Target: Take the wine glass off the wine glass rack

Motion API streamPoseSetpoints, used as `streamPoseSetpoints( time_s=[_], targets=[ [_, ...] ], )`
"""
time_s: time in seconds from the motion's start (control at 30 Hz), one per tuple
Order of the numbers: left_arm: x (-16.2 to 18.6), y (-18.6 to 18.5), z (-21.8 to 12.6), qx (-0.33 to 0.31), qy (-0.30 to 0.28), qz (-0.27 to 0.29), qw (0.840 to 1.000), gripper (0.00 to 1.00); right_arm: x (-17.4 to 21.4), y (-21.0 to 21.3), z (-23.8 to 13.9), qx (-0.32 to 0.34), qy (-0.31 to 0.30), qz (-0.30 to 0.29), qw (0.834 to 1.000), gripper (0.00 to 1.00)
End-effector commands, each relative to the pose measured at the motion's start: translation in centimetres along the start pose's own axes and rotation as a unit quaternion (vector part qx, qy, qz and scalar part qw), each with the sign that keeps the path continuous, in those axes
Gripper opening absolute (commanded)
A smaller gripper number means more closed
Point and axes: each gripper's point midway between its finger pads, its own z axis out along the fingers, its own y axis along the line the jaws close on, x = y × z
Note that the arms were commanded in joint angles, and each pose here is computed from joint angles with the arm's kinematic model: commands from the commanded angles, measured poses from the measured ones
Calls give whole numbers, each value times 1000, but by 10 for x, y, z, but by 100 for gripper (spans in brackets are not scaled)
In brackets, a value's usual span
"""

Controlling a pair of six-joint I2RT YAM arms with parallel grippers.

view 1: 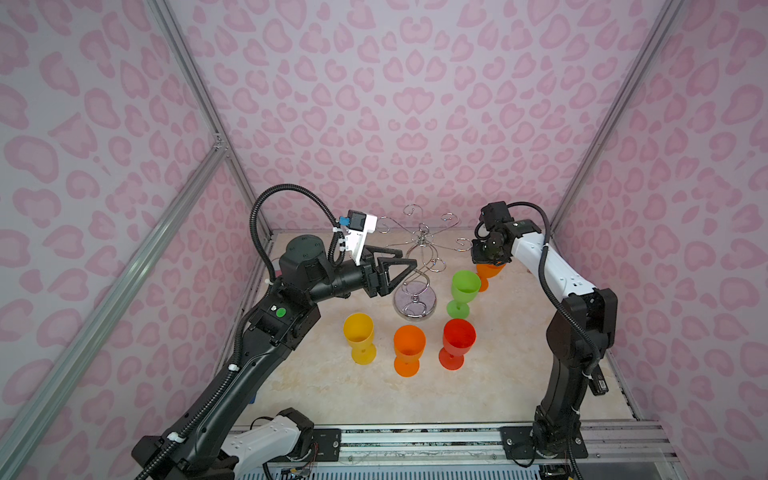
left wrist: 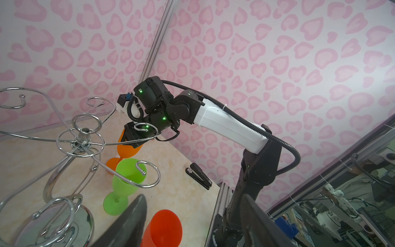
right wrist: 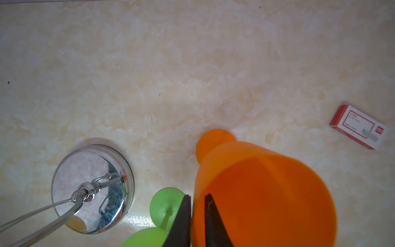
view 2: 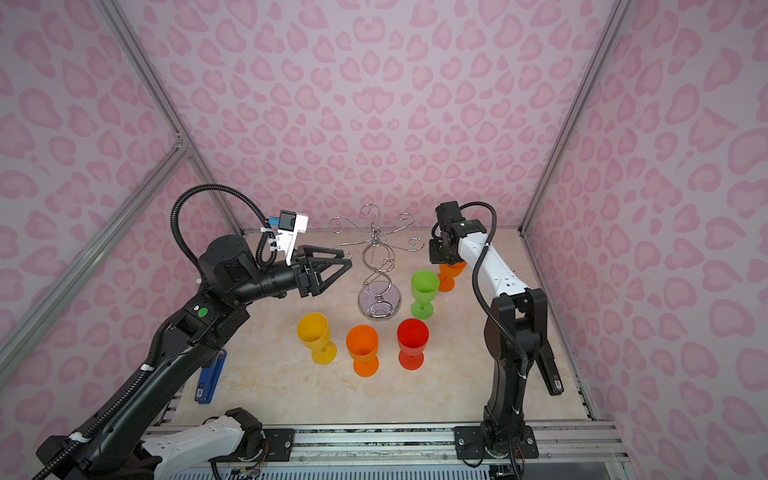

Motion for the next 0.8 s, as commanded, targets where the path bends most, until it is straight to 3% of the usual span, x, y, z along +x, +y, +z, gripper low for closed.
streamPoseSetpoints(
  time_s=[0.0, 0.23, 0.33, 0.53, 0.63, 0.77],
  targets=[
    [3, 1, 0, 2, 5, 1, 1000, 71, -2, -1, -2, 6, -2, -5, 1000, 21],
    [6, 7, -2, -18, 5, 3, 1000, 71, -11, -2, -18, 9, -23, -5, 1000, 31],
    [6, 10, -5, -29, 5, 6, 1000, 71, -22, -2, -36, 2, -64, -1, 998, 38],
    [2, 26, -16, -75, -8, 12, 997, 71, -38, -10, -84, -10, -139, 16, 990, 40],
    [-2, 38, -33, -123, -27, 24, 992, 71, -37, -22, -116, -7, -186, 29, 982, 39],
    [-13, 56, -67, -203, -68, 43, 976, 71, -24, -51, -160, 6, -283, 57, 957, 40]
  ],
)
